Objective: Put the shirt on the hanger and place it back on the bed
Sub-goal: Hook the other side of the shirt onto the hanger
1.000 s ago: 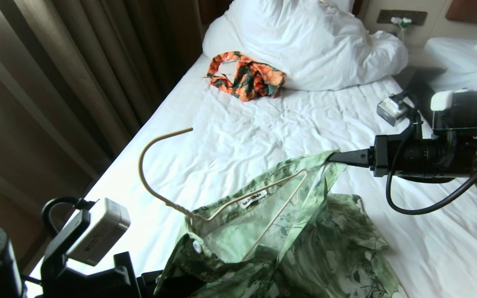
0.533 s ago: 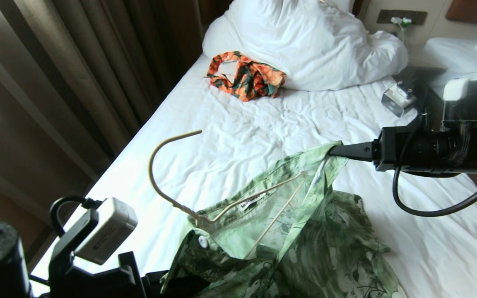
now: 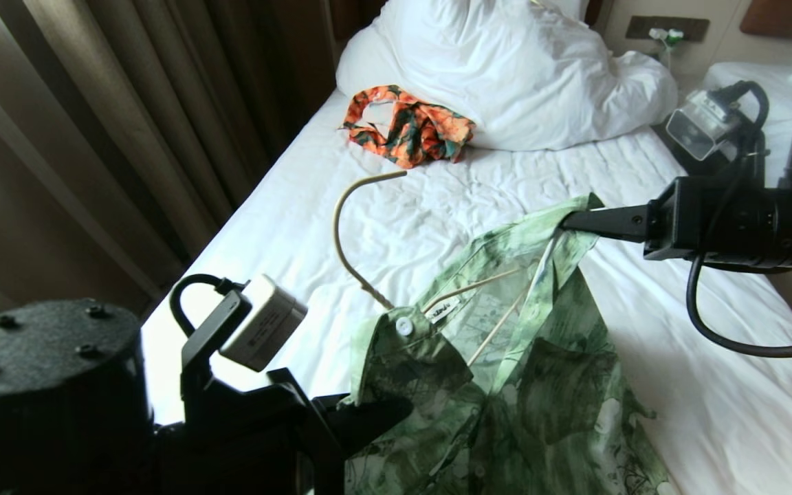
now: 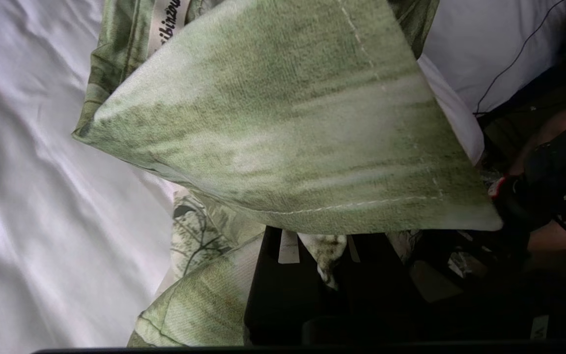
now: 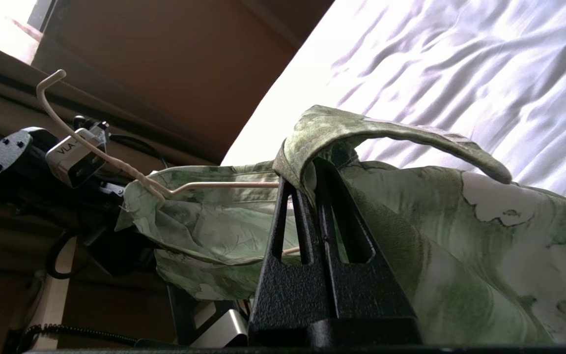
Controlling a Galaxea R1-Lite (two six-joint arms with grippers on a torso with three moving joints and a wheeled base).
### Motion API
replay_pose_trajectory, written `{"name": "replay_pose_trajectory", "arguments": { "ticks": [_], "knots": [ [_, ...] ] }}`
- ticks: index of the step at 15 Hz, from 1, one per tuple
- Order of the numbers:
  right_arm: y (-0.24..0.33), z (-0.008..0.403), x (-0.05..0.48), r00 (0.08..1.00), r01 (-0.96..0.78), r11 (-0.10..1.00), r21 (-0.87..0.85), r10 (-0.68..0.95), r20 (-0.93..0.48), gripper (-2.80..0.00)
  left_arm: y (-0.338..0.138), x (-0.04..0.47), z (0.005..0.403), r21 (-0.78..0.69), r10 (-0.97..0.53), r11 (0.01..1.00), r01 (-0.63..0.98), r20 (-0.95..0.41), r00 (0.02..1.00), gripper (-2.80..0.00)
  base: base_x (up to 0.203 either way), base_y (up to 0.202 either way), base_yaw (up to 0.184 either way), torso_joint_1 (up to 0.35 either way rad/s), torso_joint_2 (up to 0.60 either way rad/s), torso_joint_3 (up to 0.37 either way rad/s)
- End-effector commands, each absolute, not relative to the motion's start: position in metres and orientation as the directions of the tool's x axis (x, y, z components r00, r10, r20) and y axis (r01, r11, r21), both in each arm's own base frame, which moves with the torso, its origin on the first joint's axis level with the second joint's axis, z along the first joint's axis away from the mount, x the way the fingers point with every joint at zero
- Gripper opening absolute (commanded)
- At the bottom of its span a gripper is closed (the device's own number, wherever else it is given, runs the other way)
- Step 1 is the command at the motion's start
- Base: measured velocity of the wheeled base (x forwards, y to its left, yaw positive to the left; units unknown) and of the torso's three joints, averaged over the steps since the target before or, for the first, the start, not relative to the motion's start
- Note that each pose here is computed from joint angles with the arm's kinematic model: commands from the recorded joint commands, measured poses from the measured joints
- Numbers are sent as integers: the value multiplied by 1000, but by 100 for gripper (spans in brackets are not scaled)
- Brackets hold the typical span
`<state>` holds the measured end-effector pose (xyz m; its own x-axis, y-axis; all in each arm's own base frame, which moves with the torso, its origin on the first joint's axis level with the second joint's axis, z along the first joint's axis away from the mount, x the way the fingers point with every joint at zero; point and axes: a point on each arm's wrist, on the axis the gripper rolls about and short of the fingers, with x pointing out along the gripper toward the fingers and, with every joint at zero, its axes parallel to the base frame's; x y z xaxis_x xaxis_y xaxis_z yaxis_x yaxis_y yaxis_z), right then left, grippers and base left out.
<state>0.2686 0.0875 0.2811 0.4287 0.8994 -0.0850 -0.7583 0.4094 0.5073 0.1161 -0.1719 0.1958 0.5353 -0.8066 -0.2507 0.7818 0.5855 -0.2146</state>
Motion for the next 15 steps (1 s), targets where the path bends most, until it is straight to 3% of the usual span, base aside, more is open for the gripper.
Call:
{"name": "replay_pose_trajectory", "arguments": {
  "ticks": [1,4,7,15],
  "knots": [
    [81,293,259,441,-773,411,483,896,-57,-280,-191,128,187,-221,-823,562,797,-243,513,-280,0,0,0,0,0,0],
    [76,310,249,451,-794,412,447,892,-21,-280,-210,138,180,-230,-860,506,831,-201,468,-280,0,0,0,0,0,0],
    [75,324,233,436,-824,393,409,900,15,-280,-228,141,192,-214,-860,511,832,-137,492,-280,0,0,0,0,0,0],
    [86,352,180,299,-871,269,410,954,9,-280,-227,123,235,-208,-879,470,858,-18,477,-280,0,0,0,0,0,0]
  ]
}}
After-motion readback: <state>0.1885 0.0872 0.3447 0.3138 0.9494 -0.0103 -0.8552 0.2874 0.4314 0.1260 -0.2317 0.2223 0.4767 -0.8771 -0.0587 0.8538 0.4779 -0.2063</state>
